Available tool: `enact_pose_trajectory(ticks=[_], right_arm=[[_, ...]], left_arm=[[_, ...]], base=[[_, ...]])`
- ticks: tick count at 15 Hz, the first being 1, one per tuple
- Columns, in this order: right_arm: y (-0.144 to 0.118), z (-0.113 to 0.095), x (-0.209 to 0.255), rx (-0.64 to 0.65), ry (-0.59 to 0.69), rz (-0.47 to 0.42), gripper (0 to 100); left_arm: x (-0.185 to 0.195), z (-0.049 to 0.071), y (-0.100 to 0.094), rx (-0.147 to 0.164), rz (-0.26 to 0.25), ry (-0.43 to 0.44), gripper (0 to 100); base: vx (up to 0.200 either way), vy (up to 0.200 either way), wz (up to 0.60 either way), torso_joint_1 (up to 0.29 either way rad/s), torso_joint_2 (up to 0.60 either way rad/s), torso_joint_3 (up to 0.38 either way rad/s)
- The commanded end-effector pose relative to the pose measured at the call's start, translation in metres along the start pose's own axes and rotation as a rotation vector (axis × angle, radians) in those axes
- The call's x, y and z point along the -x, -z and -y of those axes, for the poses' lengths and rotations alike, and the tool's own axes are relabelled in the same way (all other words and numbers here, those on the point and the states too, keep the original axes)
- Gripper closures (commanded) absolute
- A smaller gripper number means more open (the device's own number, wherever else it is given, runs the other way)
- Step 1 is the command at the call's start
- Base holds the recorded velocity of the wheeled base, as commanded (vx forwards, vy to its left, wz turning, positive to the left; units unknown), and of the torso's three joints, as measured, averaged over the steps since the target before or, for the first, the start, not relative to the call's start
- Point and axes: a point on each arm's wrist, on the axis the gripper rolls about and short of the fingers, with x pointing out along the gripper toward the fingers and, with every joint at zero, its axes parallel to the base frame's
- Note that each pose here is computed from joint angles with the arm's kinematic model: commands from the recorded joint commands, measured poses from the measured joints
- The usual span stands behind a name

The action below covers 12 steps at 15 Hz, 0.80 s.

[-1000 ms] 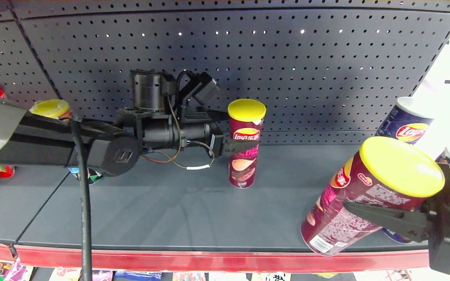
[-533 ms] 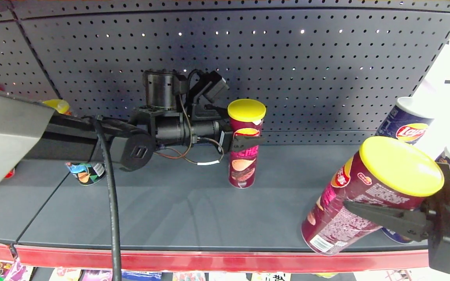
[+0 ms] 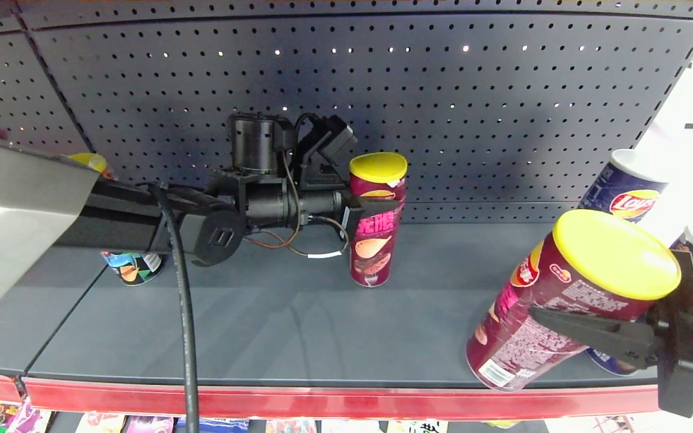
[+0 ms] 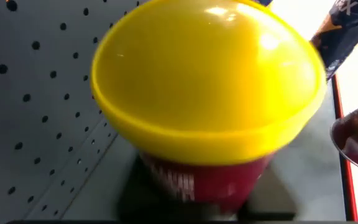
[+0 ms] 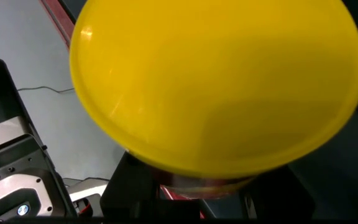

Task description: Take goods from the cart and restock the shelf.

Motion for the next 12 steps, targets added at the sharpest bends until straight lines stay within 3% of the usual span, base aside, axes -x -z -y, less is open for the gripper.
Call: enact_pose_trajectory(ticks=[1,3,8,12], right_arm=[[0.000,0.001,0.000,-0.002,0.005,-0.002,100],[0.001,0.001,0.000,-0.003,0.005,-0.004,100],[0.000,0.001,0.000,-0.003,0.005,-0.002,100],[0.001,0.002,-0.002,-0.004,0.004,-0.008,100]], left_arm=[[0.003,0.001,0.000,0.000,-0.001,0.006,100],[0.007,0.004,0.000,0.006,-0.006,0.009,100],[0.037,0.027,-0.006,0.024,-0.010,0.086,100],[0.052,0.039,-0.013,0.063,-0.003,0.095,100]], base=[[0.000,0.000,0.00,0.000,0.00,0.000],[0.000,0.000,0.00,0.000,0.00,0.000],[0.000,0.000,0.00,0.000,0.00,0.000],[0.000,0.000,0.00,0.000,0.00,0.000]])
